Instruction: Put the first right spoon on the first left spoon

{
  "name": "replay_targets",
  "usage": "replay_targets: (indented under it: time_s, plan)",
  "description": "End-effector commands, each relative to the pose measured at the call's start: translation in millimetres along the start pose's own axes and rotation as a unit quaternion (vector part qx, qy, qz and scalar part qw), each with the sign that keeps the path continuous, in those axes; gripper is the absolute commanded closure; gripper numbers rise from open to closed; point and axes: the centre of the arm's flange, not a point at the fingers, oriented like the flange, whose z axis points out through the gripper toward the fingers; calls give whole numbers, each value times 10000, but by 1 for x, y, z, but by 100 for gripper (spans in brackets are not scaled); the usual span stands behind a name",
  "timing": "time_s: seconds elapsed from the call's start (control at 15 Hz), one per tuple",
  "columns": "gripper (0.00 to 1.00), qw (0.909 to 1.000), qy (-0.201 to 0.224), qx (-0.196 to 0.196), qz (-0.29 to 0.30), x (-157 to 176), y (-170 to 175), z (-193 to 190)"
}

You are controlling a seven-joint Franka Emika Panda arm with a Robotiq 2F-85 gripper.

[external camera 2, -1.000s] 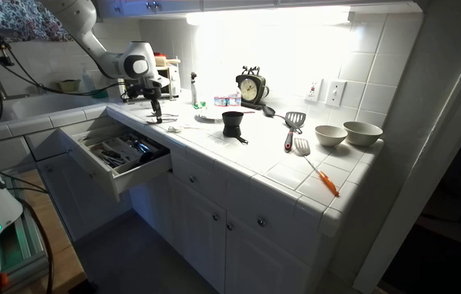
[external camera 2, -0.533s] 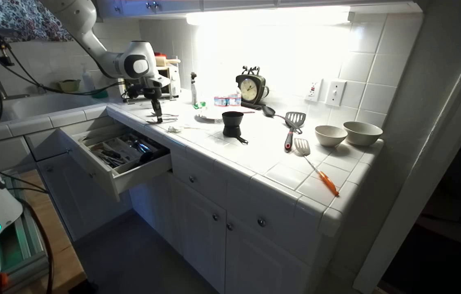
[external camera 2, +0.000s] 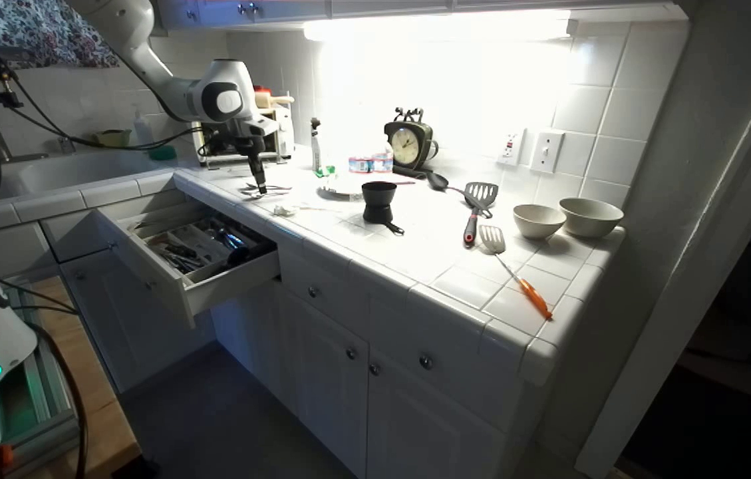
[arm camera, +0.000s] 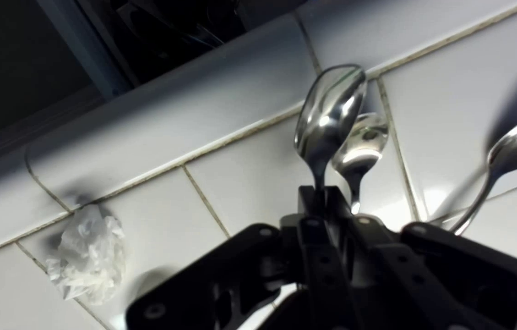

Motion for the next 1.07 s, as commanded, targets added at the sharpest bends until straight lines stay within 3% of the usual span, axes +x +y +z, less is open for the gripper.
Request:
replay_targets:
  time_s: [0.0,0.47,1.0]
  plan:
    - [98,9994,-55,197,261,1,-2,-14]
    - [98,9948,-112,698,738,-3,-24,-19]
    - [98,9879,122,1172,1004,-7,-58,-8]
